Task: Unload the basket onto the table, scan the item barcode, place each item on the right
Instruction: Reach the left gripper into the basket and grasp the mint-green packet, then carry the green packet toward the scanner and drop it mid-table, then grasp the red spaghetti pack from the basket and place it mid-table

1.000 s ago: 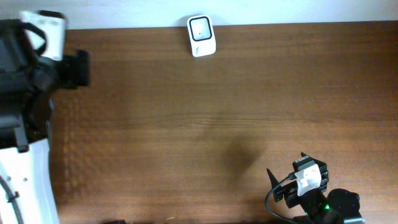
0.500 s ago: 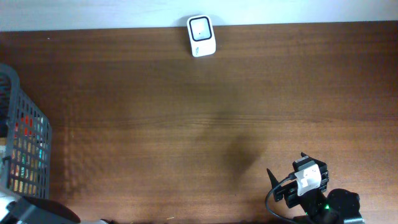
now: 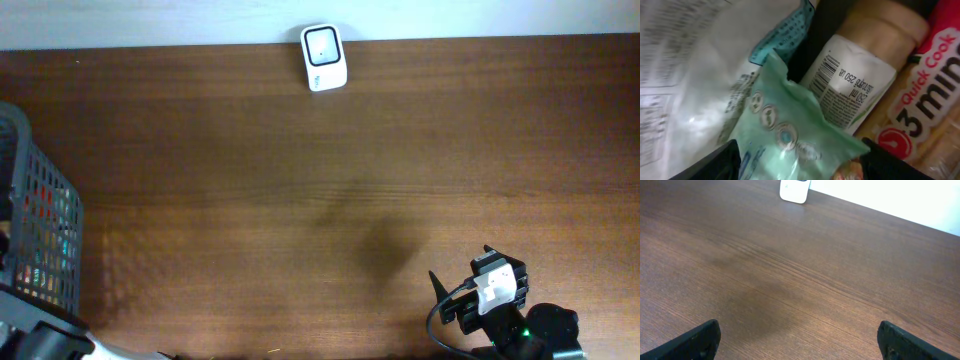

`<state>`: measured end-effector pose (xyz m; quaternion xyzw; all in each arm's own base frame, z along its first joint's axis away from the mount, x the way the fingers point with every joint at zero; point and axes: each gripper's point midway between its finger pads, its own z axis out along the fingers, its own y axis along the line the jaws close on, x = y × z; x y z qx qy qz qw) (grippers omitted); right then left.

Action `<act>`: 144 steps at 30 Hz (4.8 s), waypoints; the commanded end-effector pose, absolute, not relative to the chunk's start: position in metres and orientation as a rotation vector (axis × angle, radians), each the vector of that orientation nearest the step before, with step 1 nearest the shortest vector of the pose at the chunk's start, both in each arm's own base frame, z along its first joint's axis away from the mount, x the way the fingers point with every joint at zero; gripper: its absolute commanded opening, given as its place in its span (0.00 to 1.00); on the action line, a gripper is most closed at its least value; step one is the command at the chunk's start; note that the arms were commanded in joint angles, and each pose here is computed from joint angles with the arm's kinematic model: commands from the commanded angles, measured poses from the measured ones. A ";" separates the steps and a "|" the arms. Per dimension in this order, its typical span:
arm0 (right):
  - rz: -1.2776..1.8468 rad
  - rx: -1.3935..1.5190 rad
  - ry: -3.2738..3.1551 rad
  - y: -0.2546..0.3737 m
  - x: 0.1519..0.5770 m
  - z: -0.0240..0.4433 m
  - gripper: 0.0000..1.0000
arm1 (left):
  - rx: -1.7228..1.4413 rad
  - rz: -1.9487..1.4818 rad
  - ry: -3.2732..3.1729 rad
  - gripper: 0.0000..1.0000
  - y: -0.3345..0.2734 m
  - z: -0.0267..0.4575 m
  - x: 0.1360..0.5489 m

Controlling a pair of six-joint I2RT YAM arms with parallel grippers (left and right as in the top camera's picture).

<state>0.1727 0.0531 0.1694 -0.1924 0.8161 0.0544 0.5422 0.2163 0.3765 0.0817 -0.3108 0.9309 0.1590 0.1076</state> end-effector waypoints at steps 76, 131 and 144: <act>0.124 -0.447 1.928 0.052 0.172 0.173 0.99 | 1.614 -0.072 2.297 0.00 -0.266 0.089 0.372; 0.124 -0.447 1.929 0.052 0.172 0.173 0.99 | -0.806 0.265 2.531 0.99 0.325 0.225 0.277; 0.123 -0.448 1.928 0.052 0.172 0.173 0.99 | -0.640 0.217 2.747 0.95 0.323 0.055 0.265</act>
